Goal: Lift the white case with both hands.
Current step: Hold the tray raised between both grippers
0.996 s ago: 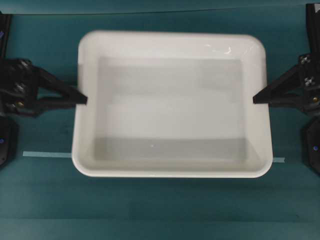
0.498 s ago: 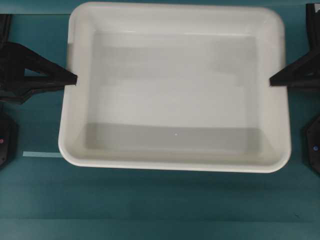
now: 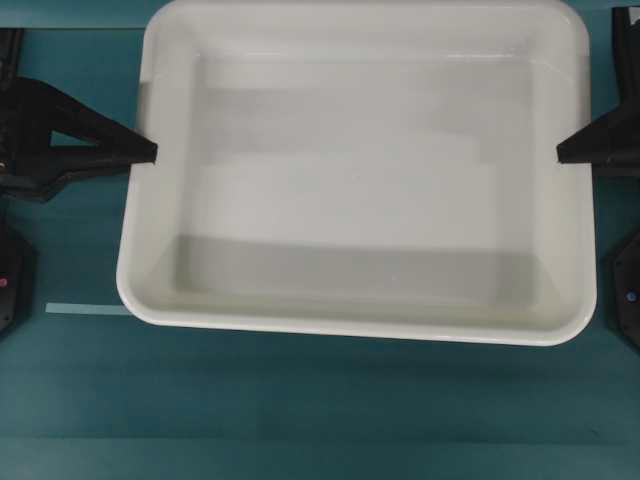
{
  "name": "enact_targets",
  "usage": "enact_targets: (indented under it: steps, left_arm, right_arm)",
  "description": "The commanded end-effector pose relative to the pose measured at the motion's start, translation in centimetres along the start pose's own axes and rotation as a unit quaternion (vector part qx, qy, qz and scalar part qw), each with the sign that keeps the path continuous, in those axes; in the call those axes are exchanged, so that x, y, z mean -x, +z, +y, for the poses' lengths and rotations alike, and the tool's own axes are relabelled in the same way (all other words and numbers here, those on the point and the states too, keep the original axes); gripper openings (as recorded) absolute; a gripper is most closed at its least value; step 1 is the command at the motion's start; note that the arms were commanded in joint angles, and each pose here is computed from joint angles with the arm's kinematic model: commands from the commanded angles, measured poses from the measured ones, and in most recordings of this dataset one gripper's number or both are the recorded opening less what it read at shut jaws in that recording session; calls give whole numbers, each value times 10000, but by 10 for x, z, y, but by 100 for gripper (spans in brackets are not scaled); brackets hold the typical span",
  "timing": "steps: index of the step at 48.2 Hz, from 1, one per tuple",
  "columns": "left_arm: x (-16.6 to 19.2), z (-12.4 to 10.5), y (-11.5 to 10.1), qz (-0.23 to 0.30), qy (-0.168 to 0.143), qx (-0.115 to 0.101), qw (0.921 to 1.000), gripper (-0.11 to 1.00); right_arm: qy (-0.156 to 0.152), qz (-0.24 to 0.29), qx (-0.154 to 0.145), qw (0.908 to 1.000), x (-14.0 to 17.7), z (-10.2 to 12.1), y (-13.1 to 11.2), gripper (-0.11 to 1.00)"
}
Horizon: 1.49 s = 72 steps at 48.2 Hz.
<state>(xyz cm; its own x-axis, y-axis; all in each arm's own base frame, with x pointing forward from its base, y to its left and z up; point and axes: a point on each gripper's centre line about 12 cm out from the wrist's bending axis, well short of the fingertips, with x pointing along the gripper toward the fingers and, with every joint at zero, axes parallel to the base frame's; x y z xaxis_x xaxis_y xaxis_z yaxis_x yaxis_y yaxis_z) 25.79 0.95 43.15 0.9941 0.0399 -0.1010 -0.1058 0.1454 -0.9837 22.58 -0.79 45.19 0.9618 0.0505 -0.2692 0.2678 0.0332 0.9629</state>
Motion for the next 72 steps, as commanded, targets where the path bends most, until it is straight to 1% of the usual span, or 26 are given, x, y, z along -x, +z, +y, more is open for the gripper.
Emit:
enact_targets:
  steps: [1,6,14,21,28,32,37,41,48,54,58,63,67,72]
  left_arm:
    - [-13,-6,0,8,-32,-63,10000,6]
    - [-12,-7,0,10,-56,-71,10000,6]
    - [-12,-3,-2,48,109,-73,9999,6]
    - [-13,0,-2,54,154,-73,9998,6]
    - [-16,19,-5,82,375,-67,9992,6]
    - [-19,31,-5,71,501,-56,9987,6]
    - [-21,48,-5,55,682,-50,9976,6]
    - [-24,65,-7,77,864,-49,9962,6]
    - [-29,93,-12,131,1141,-29,9934,6]
    - [-34,121,-16,170,1443,32,9894,6]
    - [-36,137,-18,184,1601,107,9869,6]
    - [-37,161,-23,226,1870,134,9820,6]
    - [-36,174,-24,239,2020,143,9790,6]
    - [-37,190,-25,245,2208,150,9749,6]
  right_arm:
    - [-179,20,-59,9998,-22,-3,3,10]
    - [-311,54,-73,9995,-23,-9,2,10]
    - [-358,62,-47,9993,-23,-12,2,10]
    - [-436,50,-41,9990,-24,-17,2,10]
    - [-573,33,28,9983,-29,-26,3,10]
    - [-740,30,45,9972,-35,-38,4,10]
    - [-1055,62,115,9943,-46,-62,5,10]
    - [-1237,92,174,9921,-53,-80,4,10]
    - [-1464,70,200,9890,-65,-109,5,10]
    - [-1682,53,213,9855,-72,-135,6,10]
    - [-1776,38,196,9839,-76,-146,6,10]
    - [-1921,36,182,9812,-79,-161,6,10]
    - [-2109,55,182,9773,-82,-177,6,10]
    - [-2248,30,148,9743,-86,-193,7,10]
